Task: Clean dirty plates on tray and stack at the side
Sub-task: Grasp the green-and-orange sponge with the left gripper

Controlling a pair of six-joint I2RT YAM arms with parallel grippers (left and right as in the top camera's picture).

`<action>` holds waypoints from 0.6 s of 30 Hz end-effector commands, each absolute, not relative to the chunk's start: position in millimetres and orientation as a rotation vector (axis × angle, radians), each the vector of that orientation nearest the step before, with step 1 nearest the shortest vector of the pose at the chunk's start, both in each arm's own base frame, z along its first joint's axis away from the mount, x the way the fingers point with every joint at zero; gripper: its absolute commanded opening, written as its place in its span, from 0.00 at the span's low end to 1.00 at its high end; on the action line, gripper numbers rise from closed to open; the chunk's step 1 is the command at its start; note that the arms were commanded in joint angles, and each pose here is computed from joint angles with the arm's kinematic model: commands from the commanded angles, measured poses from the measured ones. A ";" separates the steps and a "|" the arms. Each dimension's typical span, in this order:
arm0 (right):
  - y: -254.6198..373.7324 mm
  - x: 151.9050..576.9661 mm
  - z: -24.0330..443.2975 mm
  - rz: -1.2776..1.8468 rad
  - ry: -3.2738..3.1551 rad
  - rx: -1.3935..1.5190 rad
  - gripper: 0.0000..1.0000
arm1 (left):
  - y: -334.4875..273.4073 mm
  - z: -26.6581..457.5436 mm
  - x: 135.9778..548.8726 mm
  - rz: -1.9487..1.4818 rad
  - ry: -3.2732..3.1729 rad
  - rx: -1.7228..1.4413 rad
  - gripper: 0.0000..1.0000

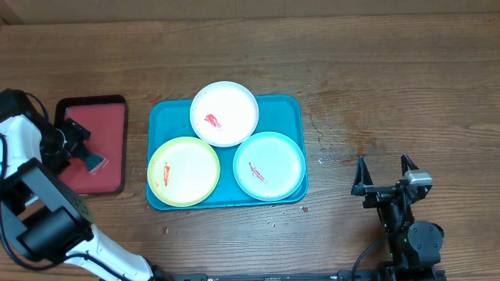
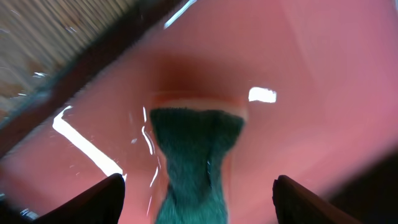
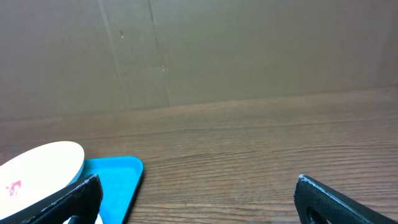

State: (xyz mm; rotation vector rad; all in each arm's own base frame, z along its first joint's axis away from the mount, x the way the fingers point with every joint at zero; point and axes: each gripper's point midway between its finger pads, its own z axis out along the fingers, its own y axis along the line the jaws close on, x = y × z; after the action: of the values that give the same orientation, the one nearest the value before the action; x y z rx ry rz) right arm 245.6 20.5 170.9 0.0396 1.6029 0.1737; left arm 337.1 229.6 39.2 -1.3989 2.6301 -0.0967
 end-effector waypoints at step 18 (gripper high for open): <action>19.4 245.8 169.7 0.163 1.596 0.040 1.00 | 249.6 -11.9 349.5 0.018 2.689 -1.325 0.51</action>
State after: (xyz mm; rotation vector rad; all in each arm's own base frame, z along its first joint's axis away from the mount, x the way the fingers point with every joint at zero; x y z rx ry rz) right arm 245.6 20.4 171.1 0.0402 1.6021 0.1731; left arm 349.8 251.4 4.0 -1.3402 2.6463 0.0204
